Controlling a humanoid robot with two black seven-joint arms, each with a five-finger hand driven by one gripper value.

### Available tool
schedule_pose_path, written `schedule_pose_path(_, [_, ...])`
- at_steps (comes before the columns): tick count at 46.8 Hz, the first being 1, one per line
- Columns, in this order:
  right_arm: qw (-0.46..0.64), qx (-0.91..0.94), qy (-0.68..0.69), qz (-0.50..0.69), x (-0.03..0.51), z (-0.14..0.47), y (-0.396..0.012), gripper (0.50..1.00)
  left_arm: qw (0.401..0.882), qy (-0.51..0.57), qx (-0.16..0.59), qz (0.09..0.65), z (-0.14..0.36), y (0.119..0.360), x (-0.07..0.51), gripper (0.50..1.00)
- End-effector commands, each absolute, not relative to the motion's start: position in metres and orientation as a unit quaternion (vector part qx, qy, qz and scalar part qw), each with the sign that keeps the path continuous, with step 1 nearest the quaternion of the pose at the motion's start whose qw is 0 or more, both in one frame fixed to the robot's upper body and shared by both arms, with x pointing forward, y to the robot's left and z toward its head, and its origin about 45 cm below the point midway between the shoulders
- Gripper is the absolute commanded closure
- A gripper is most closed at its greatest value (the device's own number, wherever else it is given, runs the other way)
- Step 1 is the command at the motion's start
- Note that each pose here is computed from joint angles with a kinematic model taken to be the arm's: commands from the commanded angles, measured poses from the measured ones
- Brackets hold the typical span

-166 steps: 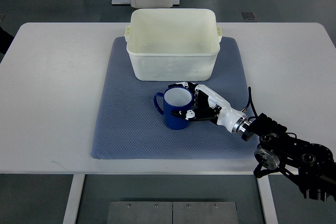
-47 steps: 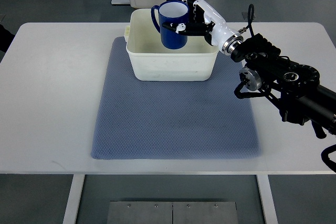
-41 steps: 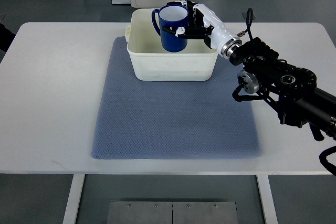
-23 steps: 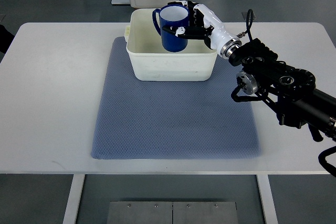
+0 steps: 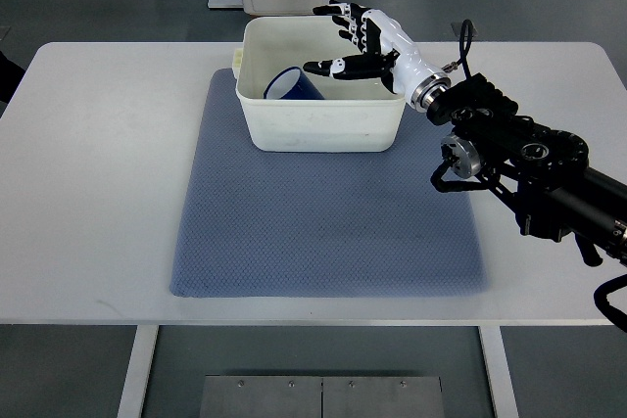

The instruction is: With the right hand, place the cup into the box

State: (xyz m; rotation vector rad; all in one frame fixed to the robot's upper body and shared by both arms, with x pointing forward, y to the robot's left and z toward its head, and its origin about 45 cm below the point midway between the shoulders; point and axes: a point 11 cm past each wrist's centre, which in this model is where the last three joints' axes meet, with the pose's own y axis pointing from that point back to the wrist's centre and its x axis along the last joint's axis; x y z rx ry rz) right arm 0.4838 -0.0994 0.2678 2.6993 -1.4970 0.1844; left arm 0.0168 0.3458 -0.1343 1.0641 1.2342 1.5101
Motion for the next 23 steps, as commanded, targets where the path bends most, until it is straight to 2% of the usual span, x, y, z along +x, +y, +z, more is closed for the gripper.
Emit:
schedule_pose_path(1, [0.024, 0.873, -0.483, 0.062, 0.484, 0.270, -0.099, 0.515, 0.444, 0.498, 0.429, 0.609, -0.134, 0.346, 0.017, 0.500])
schedule_pose_path(10, [0.013, 0.868, -0.492, 0.064, 0.490, 0.282, -0.106, 0.513, 0.444, 0.498, 0.429, 0.609, -0.134, 0.346, 0.017, 0.500])
schedule_pose_path(23, [0.003, 0.849, -0.523, 0.075, 0.500, 0.302, -0.163, 0.513, 0.444, 0.498, 0.429, 0.609, -0.134, 0.346, 0.017, 0.500])
